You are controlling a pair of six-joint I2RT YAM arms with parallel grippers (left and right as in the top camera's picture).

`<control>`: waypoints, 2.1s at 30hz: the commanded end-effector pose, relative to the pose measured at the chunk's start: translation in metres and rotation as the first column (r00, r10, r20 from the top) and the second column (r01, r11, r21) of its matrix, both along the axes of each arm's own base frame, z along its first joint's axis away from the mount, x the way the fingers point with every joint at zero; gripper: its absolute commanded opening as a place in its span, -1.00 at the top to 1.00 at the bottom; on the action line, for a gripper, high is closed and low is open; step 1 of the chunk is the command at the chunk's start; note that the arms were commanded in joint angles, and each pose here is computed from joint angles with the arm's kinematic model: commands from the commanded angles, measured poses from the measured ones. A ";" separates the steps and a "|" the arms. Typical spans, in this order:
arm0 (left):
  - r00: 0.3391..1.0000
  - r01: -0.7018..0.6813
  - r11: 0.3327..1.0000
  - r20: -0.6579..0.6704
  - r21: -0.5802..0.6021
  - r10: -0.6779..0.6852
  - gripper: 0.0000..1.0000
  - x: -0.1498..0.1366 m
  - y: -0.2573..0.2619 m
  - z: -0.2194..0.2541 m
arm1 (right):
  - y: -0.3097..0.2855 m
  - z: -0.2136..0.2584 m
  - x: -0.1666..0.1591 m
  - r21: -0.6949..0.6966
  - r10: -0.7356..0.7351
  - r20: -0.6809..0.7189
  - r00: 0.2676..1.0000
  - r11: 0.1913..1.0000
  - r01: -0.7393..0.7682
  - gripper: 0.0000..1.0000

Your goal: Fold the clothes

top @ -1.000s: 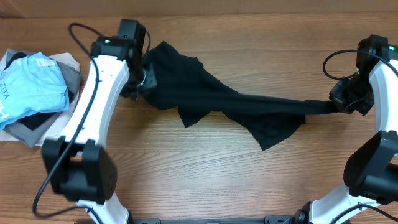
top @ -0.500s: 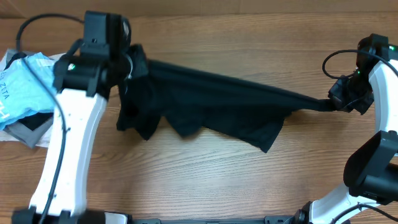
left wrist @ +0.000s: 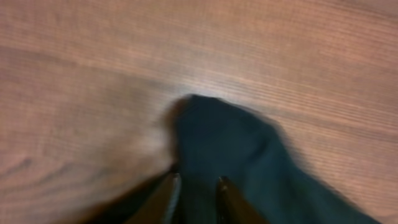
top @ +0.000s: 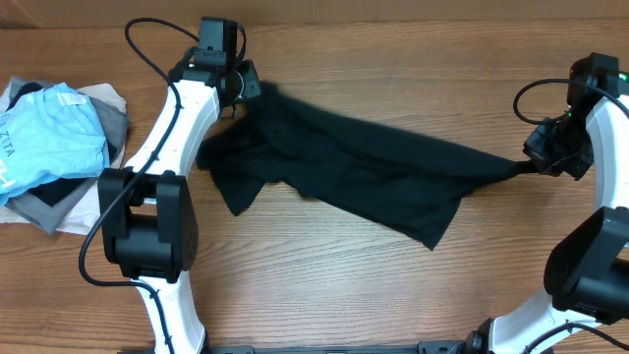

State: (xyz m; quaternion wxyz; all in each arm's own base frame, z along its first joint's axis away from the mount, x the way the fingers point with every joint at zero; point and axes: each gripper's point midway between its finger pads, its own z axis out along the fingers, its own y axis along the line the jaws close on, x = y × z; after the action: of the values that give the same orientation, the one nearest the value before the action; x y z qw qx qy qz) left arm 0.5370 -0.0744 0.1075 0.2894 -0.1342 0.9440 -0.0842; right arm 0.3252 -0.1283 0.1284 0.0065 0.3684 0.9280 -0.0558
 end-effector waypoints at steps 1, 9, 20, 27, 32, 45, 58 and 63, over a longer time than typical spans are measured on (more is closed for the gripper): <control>0.993 -0.005 1.000 0.116 -0.025 0.008 0.35 0.018 0.000 0.035 | -0.008 0.015 0.004 -0.037 -0.001 0.046 0.999 0.999 0.003 0.92; 0.964 0.208 0.917 -0.086 -0.342 -0.251 0.38 -0.048 -0.072 0.052 | -0.008 0.015 0.006 -0.039 -0.001 0.051 0.999 0.999 0.003 0.92; 0.879 0.160 0.978 -0.430 -0.137 -0.204 0.39 -0.124 -0.070 -0.023 | -0.008 0.015 0.005 -0.038 -0.001 0.049 0.999 0.999 0.003 0.92; 0.906 0.114 0.989 -0.398 -0.099 -0.145 0.41 -0.119 -0.067 -0.056 | -0.008 0.015 0.004 -0.037 0.015 0.042 0.999 0.999 -0.014 0.92; 0.929 0.121 0.987 -0.338 -0.108 -0.151 0.41 -0.109 -0.070 -0.071 | -0.008 0.015 0.004 -0.037 0.018 0.040 0.999 0.999 -0.016 0.92; 0.980 0.098 0.995 -0.171 -0.022 -0.100 0.31 -0.069 -0.061 -0.065 | -0.007 0.015 0.003 -0.037 0.018 0.040 0.999 0.999 -0.016 0.92; 0.960 0.146 0.987 -0.232 -0.063 -0.157 0.37 -0.093 -0.078 -0.086 | -0.007 0.015 0.003 -0.037 0.018 0.040 0.999 0.999 -0.016 0.92; 0.958 0.147 0.987 -0.238 -0.062 -0.158 0.35 -0.095 -0.078 -0.088 | -0.008 0.015 0.004 -0.037 0.018 0.040 0.999 0.999 -0.016 0.93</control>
State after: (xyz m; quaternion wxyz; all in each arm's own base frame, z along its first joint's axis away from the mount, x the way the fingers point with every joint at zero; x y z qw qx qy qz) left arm 0.4429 -0.1490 0.0187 0.1622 -0.0770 0.9783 -0.1035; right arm 0.3253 -0.1296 0.1287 0.0071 0.3569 0.9323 -0.0589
